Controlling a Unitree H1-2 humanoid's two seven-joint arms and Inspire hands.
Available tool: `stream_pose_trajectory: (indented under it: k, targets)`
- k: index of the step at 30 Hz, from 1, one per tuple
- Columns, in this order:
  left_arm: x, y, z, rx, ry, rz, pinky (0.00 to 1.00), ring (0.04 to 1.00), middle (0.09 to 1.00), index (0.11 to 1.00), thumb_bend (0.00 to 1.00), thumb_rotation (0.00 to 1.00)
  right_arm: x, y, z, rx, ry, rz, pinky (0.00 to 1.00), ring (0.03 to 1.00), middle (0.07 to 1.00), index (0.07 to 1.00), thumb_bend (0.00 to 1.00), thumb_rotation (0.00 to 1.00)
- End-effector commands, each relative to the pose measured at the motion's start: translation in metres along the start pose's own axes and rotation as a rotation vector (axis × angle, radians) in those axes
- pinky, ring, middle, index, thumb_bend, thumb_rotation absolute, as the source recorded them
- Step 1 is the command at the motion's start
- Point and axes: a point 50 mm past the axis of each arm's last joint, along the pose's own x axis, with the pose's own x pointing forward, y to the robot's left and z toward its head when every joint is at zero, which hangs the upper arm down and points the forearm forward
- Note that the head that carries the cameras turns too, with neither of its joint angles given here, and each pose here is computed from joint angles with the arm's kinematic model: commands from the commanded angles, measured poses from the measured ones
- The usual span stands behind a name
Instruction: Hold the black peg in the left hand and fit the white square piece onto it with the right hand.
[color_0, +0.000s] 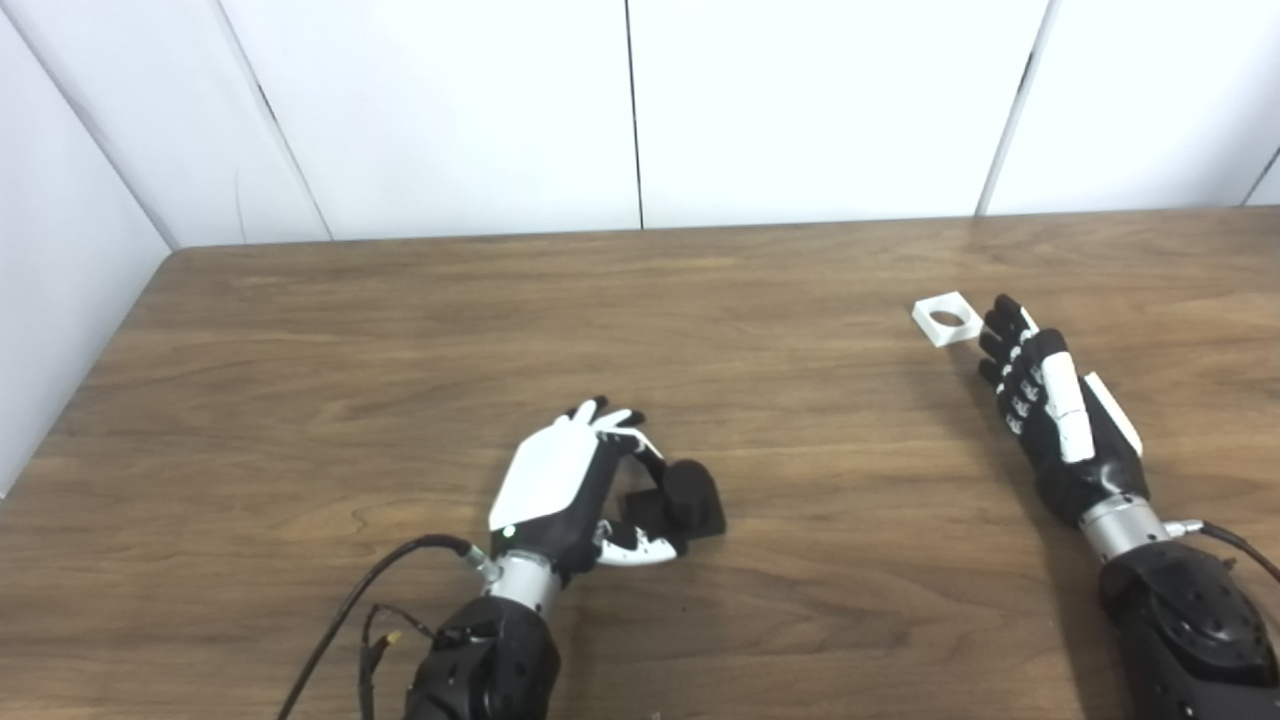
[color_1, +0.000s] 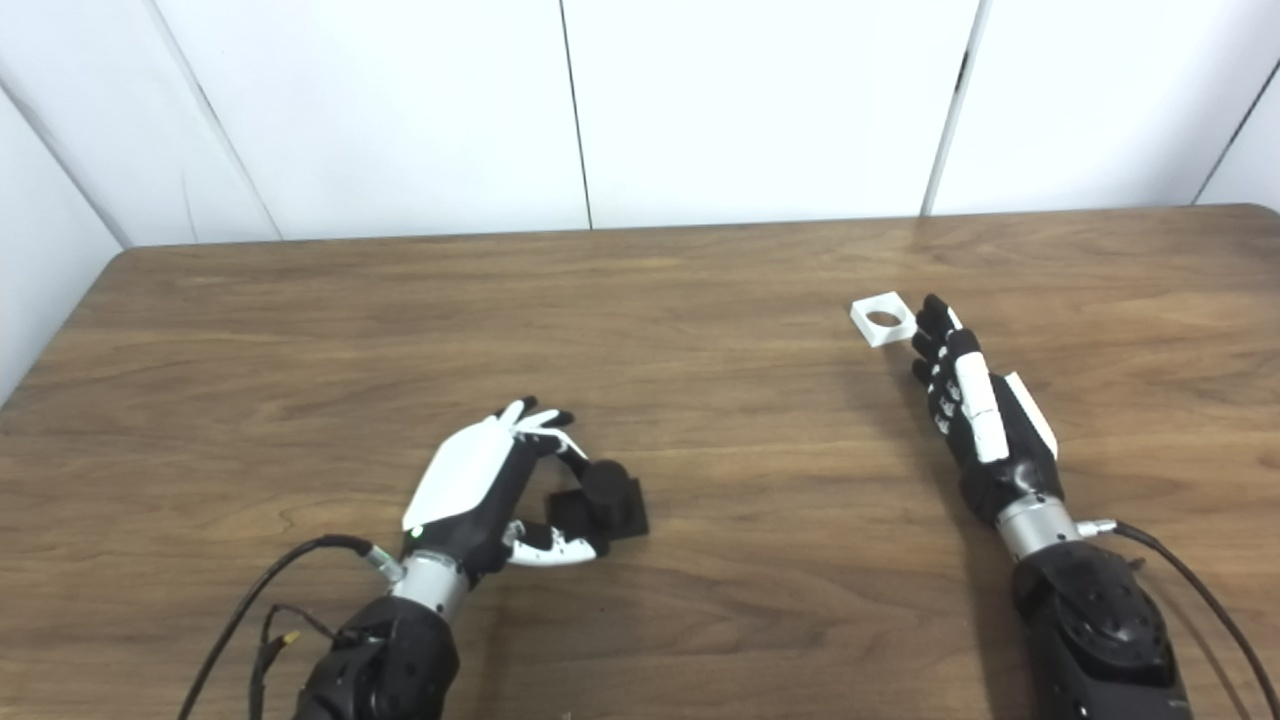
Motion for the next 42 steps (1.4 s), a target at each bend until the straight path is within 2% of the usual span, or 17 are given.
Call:
stream_pose_trajectory:
  k: [1,7,19,22,26,29,33,38,42]
  targets:
    - [0.000,0.004,0.010,0.001,-0.048,0.030,1.00,1.000,0.909,0.494,0.51,0.07,0.006,0.002,0.011,-0.014,-0.036,0.012,1.00,1.000,1.000,1.000,0.61,1.00]
    - [0.000,-0.003,0.018,-0.037,-0.060,0.019,1.00,1.000,0.908,0.493,0.51,0.06,0.006,0.002,0.013,-0.007,-0.040,0.014,1.00,1.000,1.000,1.000,0.60,1.00]
    - [-0.002,-0.007,0.015,-0.037,-0.050,0.025,1.00,1.000,0.912,0.493,0.51,0.06,0.005,0.001,0.013,-0.004,-0.042,0.015,1.00,1.000,1.000,1.000,0.60,0.98]
    - [-0.001,-0.007,0.014,-0.033,-0.046,0.029,1.00,1.000,0.913,0.493,0.51,0.06,0.006,-0.001,0.016,-0.035,-0.042,0.015,1.00,1.000,1.000,1.000,0.59,0.95]
    - [0.000,-0.007,0.013,-0.032,-0.047,0.033,1.00,1.000,0.914,0.493,0.51,0.06,0.010,-0.003,0.020,-0.077,-0.062,0.001,1.00,1.000,1.000,1.000,0.62,0.85]
    - [0.001,-0.008,0.013,-0.025,-0.049,0.035,1.00,1.000,0.913,0.493,0.51,0.06,0.013,-0.004,0.026,-0.122,-0.078,-0.004,1.00,1.000,1.000,1.000,0.58,0.83]
    - [0.001,-0.009,0.013,-0.028,-0.048,0.038,1.00,1.000,0.912,0.493,0.51,0.06,0.015,-0.005,0.033,-0.190,-0.080,-0.009,1.00,1.000,1.000,0.990,0.63,0.79]
    - [0.001,-0.010,0.014,-0.033,-0.049,0.041,1.00,1.000,0.910,0.493,0.51,0.06,0.023,-0.009,0.052,-0.246,-0.122,-0.006,1.00,1.000,1.000,0.987,0.63,0.68]
    - [0.000,-0.010,0.014,-0.027,-0.043,0.037,1.00,1.000,0.910,0.494,0.51,0.06,0.029,-0.012,0.065,-0.303,-0.140,-0.008,1.00,1.000,1.000,0.982,0.64,0.64]
